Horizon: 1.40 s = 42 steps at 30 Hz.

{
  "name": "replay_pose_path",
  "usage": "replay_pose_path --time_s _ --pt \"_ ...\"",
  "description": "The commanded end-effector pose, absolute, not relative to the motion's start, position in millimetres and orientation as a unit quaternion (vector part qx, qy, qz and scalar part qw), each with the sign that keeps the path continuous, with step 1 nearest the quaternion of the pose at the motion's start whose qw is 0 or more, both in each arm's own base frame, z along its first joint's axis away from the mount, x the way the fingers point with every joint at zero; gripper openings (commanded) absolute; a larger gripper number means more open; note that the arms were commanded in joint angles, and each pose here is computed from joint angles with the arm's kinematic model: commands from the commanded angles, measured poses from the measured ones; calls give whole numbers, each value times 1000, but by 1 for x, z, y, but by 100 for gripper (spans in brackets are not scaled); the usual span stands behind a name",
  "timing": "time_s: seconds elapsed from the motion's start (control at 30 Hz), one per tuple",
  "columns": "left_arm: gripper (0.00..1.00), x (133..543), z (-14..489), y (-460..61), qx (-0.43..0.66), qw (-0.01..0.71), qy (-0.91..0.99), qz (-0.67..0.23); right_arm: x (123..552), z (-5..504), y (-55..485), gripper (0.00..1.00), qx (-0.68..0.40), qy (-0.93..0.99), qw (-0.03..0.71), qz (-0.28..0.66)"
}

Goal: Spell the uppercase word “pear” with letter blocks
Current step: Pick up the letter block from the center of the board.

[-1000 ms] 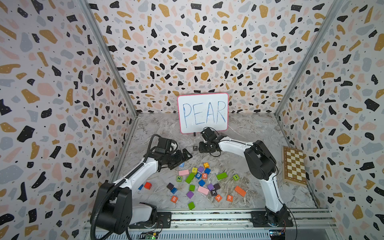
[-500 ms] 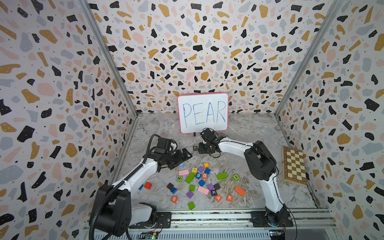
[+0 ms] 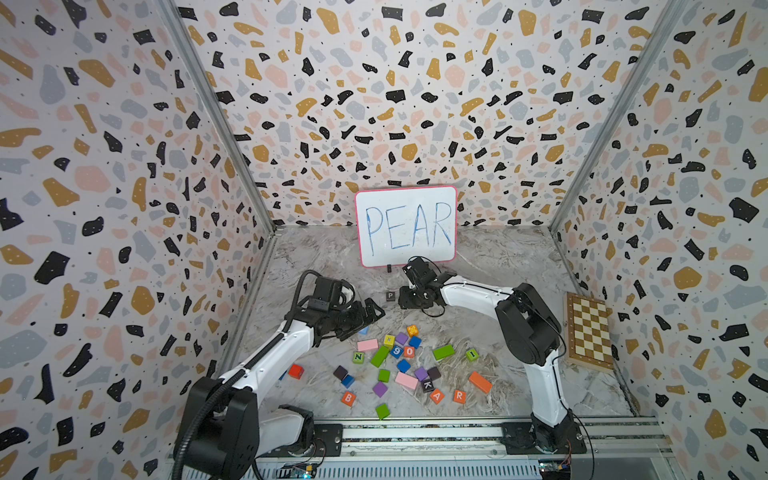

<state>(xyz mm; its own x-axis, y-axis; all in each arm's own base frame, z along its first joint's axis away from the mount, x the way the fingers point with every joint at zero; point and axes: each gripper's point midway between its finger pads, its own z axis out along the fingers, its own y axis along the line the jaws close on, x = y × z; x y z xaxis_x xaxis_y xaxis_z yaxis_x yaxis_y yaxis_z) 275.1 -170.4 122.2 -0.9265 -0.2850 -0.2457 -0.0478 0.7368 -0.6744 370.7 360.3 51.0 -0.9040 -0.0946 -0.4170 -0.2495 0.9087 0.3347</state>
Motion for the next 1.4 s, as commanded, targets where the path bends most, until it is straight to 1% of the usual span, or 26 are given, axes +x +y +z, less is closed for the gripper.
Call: replay_pose_path --time_s 0.0,0.17,0.47,0.67,0.73,0.83,0.9,1.0,1.17,1.37 --pt "99 265 122 -171 -91 171 918 -346 356 82 357 50 -107 950 219 197" --pt "99 244 122 -176 -84 167 921 -343 325 80 341 50 -142 950 220 171" --pt "99 205 118 -193 -67 155 923 -345 266 77 295 50 -177 951 224 118" --pt "99 187 115 -203 -43 143 930 -335 226 70 277 50 -185 953 207 121" --pt "99 180 113 -205 -52 133 931 -336 211 67 271 50 -208 950 202 115" --pt "100 171 113 -204 -50 129 932 -335 183 64 268 50 -274 933 202 113" --pt "100 164 113 -204 -48 125 932 -337 160 64 272 50 -323 917 201 123" --pt "100 155 112 -205 -45 115 933 -337 135 64 278 50 -370 899 196 130" --pt "100 144 107 -204 -40 98 939 -328 111 53 276 50 -400 891 173 124" --pt "100 141 108 -203 -37 96 940 -324 99 50 269 51 -405 892 162 120"
